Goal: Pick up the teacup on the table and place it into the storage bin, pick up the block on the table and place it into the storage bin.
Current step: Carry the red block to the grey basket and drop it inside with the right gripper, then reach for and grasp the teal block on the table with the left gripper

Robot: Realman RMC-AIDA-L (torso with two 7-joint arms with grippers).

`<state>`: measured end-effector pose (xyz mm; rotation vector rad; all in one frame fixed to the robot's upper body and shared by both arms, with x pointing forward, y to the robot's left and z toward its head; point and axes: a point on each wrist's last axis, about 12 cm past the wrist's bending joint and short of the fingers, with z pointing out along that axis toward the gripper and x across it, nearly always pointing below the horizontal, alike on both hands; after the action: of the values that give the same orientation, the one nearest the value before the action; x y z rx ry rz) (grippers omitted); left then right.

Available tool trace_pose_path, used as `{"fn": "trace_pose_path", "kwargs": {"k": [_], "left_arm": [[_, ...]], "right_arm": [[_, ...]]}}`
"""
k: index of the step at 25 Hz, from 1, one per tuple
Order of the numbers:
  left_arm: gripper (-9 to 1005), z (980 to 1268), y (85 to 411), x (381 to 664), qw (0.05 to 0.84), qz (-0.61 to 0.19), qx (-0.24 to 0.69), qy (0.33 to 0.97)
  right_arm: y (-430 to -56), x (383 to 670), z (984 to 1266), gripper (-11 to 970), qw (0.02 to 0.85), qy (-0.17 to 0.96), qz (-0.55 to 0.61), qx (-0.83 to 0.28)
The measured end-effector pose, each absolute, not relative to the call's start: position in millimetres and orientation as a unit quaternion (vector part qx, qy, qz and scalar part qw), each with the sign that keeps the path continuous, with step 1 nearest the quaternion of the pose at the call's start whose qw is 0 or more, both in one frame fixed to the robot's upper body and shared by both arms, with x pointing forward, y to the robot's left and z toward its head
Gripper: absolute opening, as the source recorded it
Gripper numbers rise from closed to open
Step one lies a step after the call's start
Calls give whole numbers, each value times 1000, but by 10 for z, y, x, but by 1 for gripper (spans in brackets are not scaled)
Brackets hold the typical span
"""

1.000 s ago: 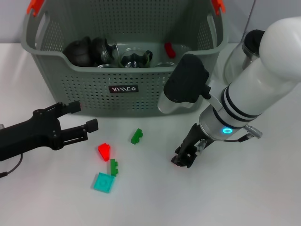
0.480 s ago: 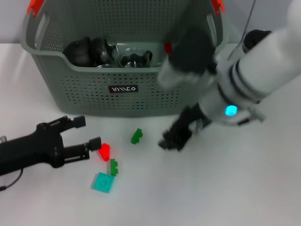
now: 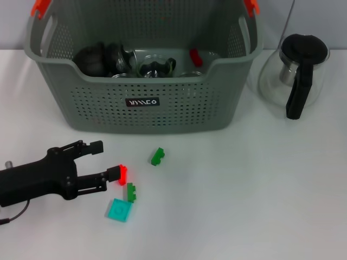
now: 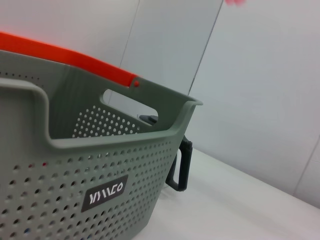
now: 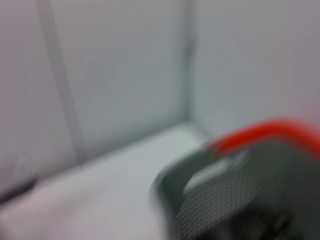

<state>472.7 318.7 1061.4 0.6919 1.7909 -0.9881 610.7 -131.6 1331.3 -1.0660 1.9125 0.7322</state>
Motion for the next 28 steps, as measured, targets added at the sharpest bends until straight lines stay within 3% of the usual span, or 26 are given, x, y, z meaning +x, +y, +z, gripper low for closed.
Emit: {"fn": "trace_pose_path", "kwargs": {"k": [5, 11, 21, 28], "left_arm": [[877, 10620, 3175, 4743, 472, -405, 284, 730], [876, 10629, 3187, 4745, 472, -405, 284, 730], [876, 10645, 3181, 4755, 470, -410, 283, 729], [876, 10779, 3232, 4742, 444, -412, 335, 721]], "right_arm": [[-1556, 6471, 13264, 241, 415, 780, 285, -372], [-1622, 6595, 13025, 247, 406, 797, 257, -367], [-1723, 6462, 12975, 714, 411, 765, 308, -389], [-1886, 5952, 12629, 883, 388, 655, 403, -508]]}}
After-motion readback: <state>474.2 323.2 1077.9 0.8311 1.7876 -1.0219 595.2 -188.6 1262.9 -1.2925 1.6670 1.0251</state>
